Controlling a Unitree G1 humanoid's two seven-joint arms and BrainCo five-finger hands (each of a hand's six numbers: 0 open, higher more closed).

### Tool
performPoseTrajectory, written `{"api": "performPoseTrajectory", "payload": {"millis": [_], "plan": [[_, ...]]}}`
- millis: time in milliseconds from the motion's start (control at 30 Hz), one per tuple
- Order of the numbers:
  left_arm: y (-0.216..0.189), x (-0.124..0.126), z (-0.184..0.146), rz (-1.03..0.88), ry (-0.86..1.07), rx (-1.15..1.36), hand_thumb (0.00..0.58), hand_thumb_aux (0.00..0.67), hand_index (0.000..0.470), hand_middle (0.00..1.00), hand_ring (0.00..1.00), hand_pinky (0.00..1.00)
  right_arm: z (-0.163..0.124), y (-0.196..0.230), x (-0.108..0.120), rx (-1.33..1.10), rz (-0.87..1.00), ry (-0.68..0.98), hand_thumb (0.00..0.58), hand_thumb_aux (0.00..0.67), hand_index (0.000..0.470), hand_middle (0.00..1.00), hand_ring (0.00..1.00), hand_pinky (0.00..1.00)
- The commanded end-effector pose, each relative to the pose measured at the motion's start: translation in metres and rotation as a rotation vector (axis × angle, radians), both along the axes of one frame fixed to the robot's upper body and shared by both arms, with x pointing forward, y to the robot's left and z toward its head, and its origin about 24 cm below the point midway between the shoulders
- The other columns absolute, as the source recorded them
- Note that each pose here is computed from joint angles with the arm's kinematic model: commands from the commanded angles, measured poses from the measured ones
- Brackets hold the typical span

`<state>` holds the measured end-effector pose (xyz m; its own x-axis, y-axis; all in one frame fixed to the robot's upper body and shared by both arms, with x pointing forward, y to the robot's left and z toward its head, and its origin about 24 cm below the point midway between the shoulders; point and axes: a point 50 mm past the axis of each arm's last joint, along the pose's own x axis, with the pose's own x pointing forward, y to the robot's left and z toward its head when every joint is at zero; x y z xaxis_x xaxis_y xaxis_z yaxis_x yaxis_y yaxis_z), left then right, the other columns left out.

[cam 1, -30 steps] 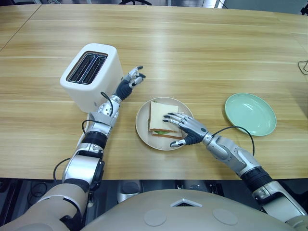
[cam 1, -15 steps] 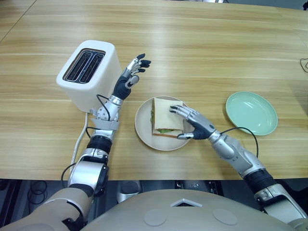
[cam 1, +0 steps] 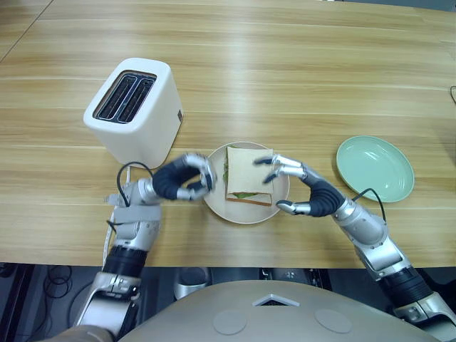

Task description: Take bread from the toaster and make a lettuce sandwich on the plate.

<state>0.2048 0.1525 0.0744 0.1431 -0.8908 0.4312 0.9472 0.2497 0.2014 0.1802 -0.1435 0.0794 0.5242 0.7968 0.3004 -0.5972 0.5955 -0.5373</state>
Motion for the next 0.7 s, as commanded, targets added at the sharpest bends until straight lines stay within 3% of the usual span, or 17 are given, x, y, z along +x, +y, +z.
{"api": "performPoseTrajectory", "payload": {"millis": [33, 167, 367, 700], "plan": [[-0.003, -0.022, -0.017, -0.189, -0.02, 0.182, 0.58, 0.67, 0.46, 1.0, 1.0, 1.0, -0.017, 0.0, -0.014, -0.103, 0.127, 0.104, 0.58, 0.67, 0.46, 1.0, 1.0, 1.0], [-0.001, -0.028, -0.034, -0.205, -0.019, 0.32, 0.58, 0.67, 0.46, 1.0, 1.0, 1.0, -0.051, -0.005, -0.035, -0.307, 0.272, 0.243, 0.58, 0.67, 0.46, 1.0, 1.0, 1.0], [-0.001, -0.028, -0.061, -0.206, 0.008, 0.506, 0.58, 0.67, 0.46, 1.0, 1.0, 1.0, -0.082, -0.008, -0.045, -0.456, 0.351, 0.358, 0.58, 0.67, 0.46, 1.0, 1.0, 1.0], [-0.002, -0.019, -0.099, -0.121, 0.005, 0.746, 0.58, 0.67, 0.46, 1.0, 1.0, 1.0, -0.114, -0.012, -0.02, -0.618, 0.183, 0.376, 0.58, 0.67, 0.46, 1.0, 1.0, 1.0]]}}
